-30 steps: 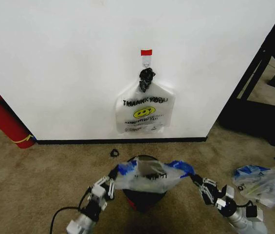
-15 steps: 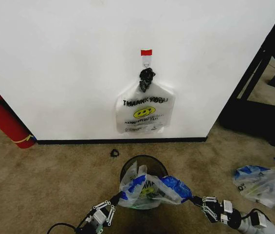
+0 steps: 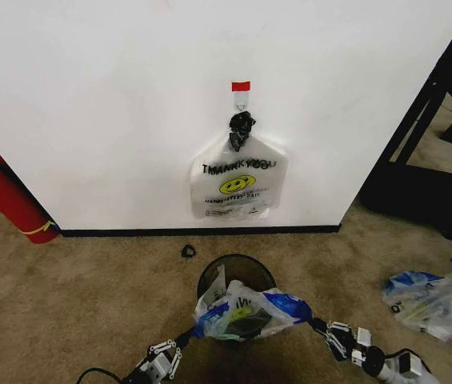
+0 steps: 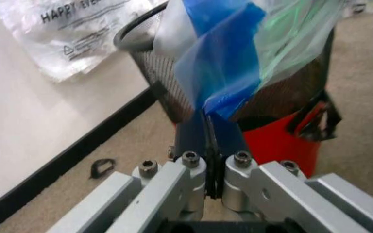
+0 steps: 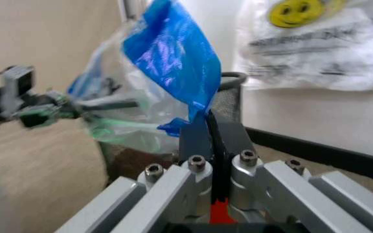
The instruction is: Pick up the garbage bag from the wall and place it over the trash bin.
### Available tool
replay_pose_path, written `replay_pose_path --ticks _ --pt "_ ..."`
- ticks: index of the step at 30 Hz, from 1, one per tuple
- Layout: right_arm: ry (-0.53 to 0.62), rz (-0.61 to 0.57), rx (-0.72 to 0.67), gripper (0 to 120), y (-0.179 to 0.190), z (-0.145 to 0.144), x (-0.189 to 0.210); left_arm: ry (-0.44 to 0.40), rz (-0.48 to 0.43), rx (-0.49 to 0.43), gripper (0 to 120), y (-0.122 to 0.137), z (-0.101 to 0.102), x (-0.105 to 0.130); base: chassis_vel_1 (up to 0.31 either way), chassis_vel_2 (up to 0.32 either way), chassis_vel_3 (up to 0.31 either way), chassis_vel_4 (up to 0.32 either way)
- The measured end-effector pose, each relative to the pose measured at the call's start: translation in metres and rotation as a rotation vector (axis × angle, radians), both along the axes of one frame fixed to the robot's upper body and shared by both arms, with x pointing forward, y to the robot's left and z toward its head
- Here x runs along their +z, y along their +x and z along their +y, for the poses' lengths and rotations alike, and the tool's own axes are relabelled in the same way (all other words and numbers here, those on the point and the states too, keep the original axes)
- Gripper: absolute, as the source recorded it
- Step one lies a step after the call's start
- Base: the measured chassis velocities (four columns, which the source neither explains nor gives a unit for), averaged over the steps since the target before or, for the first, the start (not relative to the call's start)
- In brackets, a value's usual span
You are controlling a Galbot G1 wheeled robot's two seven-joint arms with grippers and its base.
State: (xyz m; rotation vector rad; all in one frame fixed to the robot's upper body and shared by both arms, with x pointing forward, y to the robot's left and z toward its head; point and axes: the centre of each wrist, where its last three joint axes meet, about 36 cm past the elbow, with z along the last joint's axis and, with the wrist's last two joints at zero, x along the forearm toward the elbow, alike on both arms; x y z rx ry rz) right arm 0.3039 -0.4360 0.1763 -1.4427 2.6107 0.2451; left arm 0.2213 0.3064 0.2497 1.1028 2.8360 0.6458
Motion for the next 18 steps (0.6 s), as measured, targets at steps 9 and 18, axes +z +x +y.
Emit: replay_pose_path --ticks 9,18 --pt "0.060 0.081 -0.125 0 0.006 0.033 -0.026 0.025 0.014 0.020 0 0.003 0.008 -0.009 0.000 0.000 0.000 0.000" --pt "0.091 0.170 -0.211 0 0.003 0.056 -0.032 0.052 0.019 0.016 0 0.005 0.015 -0.011 0.000 0.000 0.000 0.000"
